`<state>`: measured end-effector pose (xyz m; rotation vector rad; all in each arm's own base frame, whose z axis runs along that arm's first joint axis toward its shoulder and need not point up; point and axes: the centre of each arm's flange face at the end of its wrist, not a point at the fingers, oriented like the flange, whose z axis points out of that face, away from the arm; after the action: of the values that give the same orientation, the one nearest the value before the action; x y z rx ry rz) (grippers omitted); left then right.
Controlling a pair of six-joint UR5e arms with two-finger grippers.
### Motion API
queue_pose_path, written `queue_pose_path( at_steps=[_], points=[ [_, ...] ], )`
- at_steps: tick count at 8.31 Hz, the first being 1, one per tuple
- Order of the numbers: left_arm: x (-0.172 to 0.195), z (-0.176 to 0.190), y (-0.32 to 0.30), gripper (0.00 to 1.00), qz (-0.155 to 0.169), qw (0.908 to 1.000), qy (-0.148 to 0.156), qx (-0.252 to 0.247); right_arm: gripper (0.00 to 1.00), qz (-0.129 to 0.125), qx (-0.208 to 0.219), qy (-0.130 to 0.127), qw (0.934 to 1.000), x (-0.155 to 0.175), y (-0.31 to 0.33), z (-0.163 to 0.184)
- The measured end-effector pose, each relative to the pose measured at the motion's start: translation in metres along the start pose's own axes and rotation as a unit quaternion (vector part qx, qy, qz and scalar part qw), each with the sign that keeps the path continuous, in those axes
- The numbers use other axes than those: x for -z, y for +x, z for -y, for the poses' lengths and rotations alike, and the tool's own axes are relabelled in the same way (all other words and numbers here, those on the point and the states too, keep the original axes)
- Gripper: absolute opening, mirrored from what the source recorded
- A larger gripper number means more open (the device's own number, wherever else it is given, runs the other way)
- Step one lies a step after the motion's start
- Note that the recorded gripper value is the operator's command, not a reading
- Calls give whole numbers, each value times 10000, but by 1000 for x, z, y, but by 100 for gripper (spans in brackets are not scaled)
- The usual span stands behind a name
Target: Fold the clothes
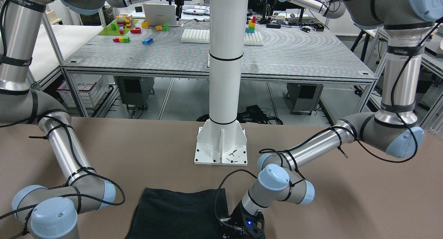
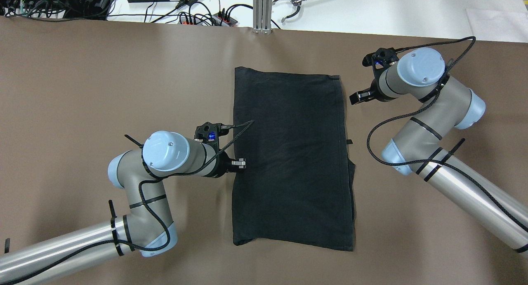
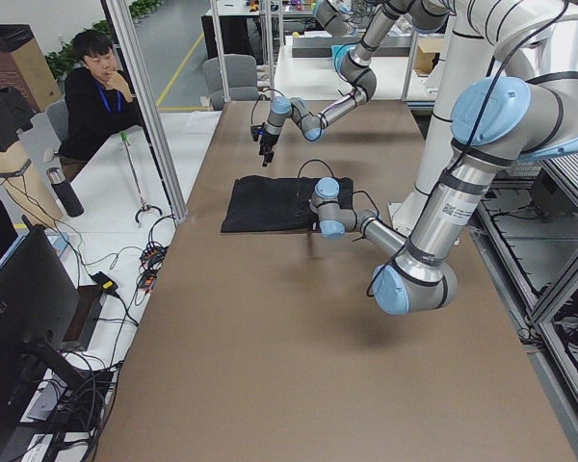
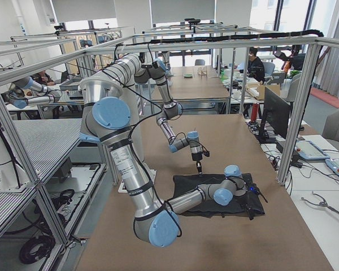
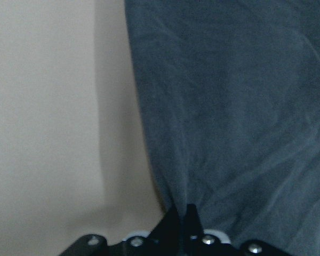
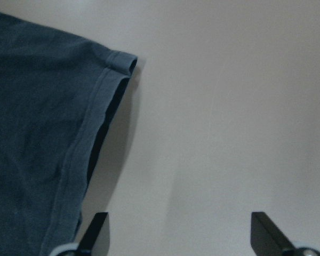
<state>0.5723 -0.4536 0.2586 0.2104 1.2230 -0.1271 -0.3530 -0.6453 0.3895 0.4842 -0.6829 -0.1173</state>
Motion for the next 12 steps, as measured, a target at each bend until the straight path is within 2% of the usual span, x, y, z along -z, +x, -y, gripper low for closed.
queue_pose_path(
  at_steps=[2, 3, 4, 5, 7, 9, 10, 11, 12],
  points=[
    [29, -10, -31, 0, -36, 10000, -46, -21, 94, 2, -2, -8, 10000, -1, 0, -1],
    [45, -17, -50, 8, -25, 10000, -59, -22, 94, 10, 0, -10, 10000, -1, -1, -2],
    [58, -24, -66, 82, -6, 10000, -66, -21, 94, 21, 5, -11, 10000, -1, -3, -3],
    [66, -28, -75, 95, 3, 10000, -60, -28, 94, 51, 30, -6, 10000, 0, -7, -4],
    [76, -24, -83, 95, 14, 10000, 24, -73, 94, 213, 4, 34, 9998, 8, -33, -10],
    [85, -15, -86, 95, 7, 9999, 122, -92, 93, 488, -328, 10, 9983, 15, -77, -25],
    [89, -16, -90, 95, 16, 9999, 142, -91, 93, 664, -640, -15, 9957, 23, -101, -36],
    [95, -23, -96, 95, 26, 9999, 144, -67, 93, 861, -1162, -92, 9894, 33, -126, -56],
    [102, -40, -99, 95, 14, 9999, 130, 14, 93, 1051, -1791, -228, 9779, 45, -150, -88]
  ],
)
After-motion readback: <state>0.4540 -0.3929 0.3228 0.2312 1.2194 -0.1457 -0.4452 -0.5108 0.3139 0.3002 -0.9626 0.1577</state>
